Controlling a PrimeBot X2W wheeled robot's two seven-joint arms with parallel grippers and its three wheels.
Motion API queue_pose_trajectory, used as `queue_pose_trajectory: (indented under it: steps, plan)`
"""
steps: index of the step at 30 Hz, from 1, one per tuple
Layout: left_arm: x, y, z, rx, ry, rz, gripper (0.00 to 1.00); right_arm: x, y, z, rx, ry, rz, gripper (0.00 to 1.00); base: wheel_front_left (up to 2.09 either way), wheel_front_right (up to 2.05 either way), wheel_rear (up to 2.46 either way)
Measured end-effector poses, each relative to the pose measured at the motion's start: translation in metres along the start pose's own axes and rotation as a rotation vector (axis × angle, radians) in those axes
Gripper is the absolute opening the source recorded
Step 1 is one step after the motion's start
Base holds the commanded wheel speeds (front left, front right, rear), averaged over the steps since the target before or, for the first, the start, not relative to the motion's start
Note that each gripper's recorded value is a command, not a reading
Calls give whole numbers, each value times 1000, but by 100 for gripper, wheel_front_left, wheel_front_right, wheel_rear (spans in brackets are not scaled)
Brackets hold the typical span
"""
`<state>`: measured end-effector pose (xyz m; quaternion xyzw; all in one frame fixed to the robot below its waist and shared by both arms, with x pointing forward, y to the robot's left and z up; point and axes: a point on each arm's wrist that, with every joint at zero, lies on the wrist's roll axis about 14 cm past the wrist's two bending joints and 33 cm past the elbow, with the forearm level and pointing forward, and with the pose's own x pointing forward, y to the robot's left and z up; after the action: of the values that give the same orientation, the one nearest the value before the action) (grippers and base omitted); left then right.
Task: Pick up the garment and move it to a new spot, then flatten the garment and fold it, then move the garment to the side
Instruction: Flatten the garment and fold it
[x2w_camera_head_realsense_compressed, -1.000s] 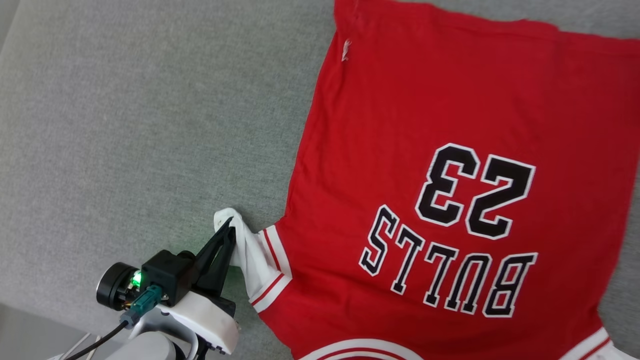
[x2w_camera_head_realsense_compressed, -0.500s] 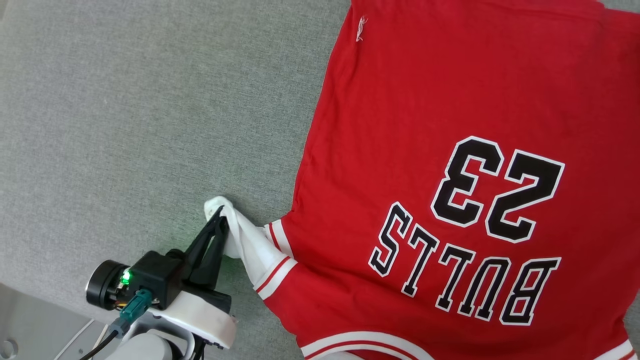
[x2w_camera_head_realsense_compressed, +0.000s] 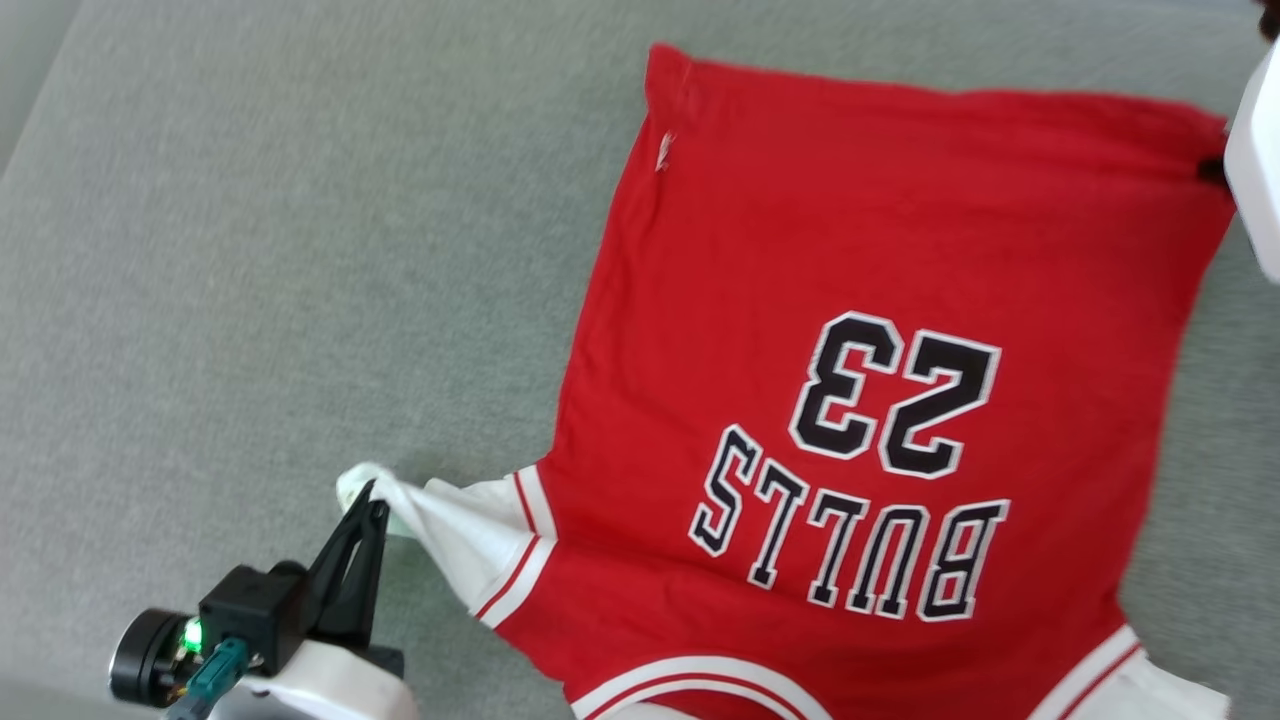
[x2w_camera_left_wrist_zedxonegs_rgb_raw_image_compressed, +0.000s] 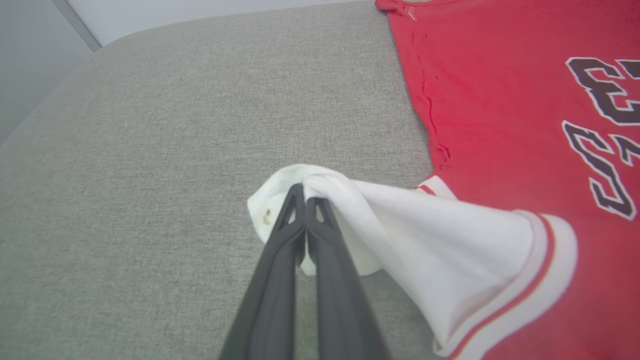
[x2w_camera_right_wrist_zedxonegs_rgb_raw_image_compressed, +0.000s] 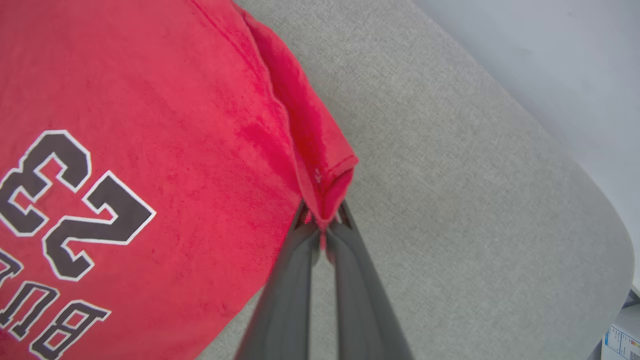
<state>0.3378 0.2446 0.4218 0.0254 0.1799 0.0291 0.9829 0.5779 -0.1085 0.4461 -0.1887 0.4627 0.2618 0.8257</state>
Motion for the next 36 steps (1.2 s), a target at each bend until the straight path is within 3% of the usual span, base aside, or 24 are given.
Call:
queue_pose_trajectory:
  steps: [4, 11, 17, 22, 29, 34, 36]
  plan:
    - [-8, 0, 6, -8, -23, -2, 0, -39, 3, -17, -63, -28, -8, 0, 0, 0, 0]
    - [-17, -8, 17, 7, -58, -47, 0, -97, 2, -89, -80, 11, -26, 0, 0, 0, 0]
    - [-17, -19, 22, 14, -74, -90, 0, -115, 12, -194, 38, 155, 10, 0, 0, 0, 0]
    - [-17, -24, 24, 15, -75, -116, 0, -120, 53, -289, 147, 310, 102, 0, 0, 0, 0]
    - [-14, -29, 25, 20, -72, -138, 0, -123, 109, -354, 275, 383, 203, 0, 0, 0, 0]
    - [-14, -31, 24, 22, -67, -147, 0, -117, 129, -362, 340, 354, 227, 0, 0, 0, 0]
    - [-14, -32, 23, 22, -62, -152, 0, -114, 119, -352, 349, 308, 193, 100, 0, 0, 0]
